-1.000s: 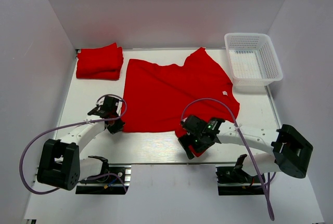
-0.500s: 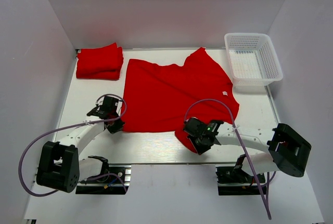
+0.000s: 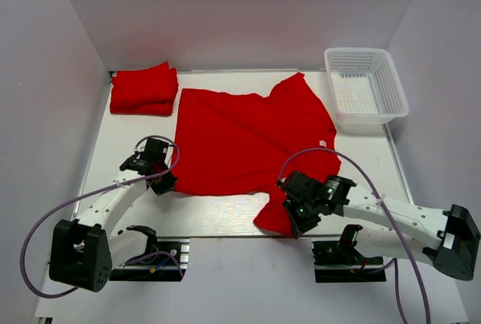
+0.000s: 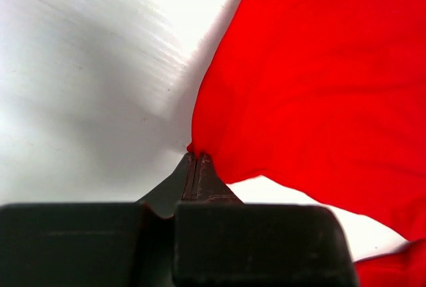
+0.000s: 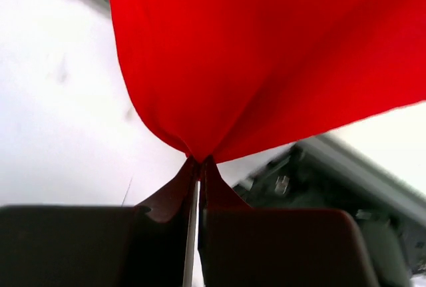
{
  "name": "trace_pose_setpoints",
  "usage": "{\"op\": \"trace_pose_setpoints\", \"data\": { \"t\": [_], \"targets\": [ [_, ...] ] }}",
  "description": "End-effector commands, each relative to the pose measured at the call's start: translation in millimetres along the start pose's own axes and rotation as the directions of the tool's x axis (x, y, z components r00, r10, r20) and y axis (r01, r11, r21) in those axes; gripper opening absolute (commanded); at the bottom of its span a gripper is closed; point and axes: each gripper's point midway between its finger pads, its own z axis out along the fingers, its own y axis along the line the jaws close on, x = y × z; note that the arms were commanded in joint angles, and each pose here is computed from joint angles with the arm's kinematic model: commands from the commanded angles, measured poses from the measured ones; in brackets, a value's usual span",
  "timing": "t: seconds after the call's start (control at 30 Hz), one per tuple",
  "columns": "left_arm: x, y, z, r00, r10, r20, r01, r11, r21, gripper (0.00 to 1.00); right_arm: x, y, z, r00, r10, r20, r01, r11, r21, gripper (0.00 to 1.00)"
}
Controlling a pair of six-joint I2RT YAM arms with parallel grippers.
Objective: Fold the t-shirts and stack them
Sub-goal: Grap the side of the flattened tshirt closest away from the robot with both arms, then fold the flattened tshirt in 1/3 of the way
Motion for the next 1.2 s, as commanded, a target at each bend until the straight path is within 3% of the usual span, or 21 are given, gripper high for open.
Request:
{"op": "trace_pose_setpoints", "data": {
  "t": [0.0,0.27,0.37,0.43,0.5,0.57,0.67,0.9,1.1,1.17],
  "targets": [
    [-7.8,-0.1,-15.3,0.999,-0.023,0.031,0.022,1.000,0.007,0.00,35.6,6.4,-23.9,0.989,0.056,-0.140,-0.062,0.998,-0.033,0.00],
    [-4.4,15.5,-13.6,0.999,-0.037,0.028,0.039,0.997,-0.060,0.00,38.5,-1.6,-27.9,0.988,0.048,-0.147,-0.048,0.999,0.007,0.00],
    [-8.4,14.8,-18.0,0.998,-0.039,0.048,0.042,0.998,-0.054,0.00,21.2,-3.1,-31.0,0.996,0.045,-0.077,-0.042,0.998,0.036,0.00],
    [-24.2,0.2,-23.6,0.995,-0.042,0.095,0.042,0.999,-0.003,0.00,-10.5,-10.3,-38.7,0.996,0.057,0.071,-0.064,0.992,0.105,0.00],
    [-37.4,-15.4,-28.7,0.991,-0.053,0.125,0.047,0.998,0.050,0.00,-48.6,-24.6,-43.3,0.961,0.105,0.255,-0.157,0.968,0.196,0.00],
    [-40.4,-21.9,-27.4,0.991,-0.045,0.123,0.039,0.998,0.052,0.00,-83.0,-26.3,-49.4,0.910,0.118,0.397,-0.210,0.958,0.198,0.00],
    [-57.0,-34.6,-29.2,0.987,-0.062,0.150,0.051,0.996,0.076,0.00,-112.8,-38.4,-58.4,0.849,0.150,0.507,-0.297,0.929,0.222,0.00],
    [-83.2,-66.9,-22.1,0.986,-0.059,0.155,0.042,0.993,0.110,0.00,-162.8,-70.1,-75.5,0.760,0.136,0.636,-0.385,0.882,0.273,0.00],
    [-99.6,-84.0,-5.6,0.986,-0.065,0.153,0.051,0.994,0.094,0.00,-186.3,-104.5,-88.1,0.747,0.087,0.660,-0.415,0.836,0.359,0.00],
    [-108.4,-89.6,-6.1,0.983,-0.077,0.168,0.062,0.994,0.093,0.00,-200.6,-107.3,-97.1,0.715,0.080,0.695,-0.419,0.844,0.335,0.00]
  ]
}}
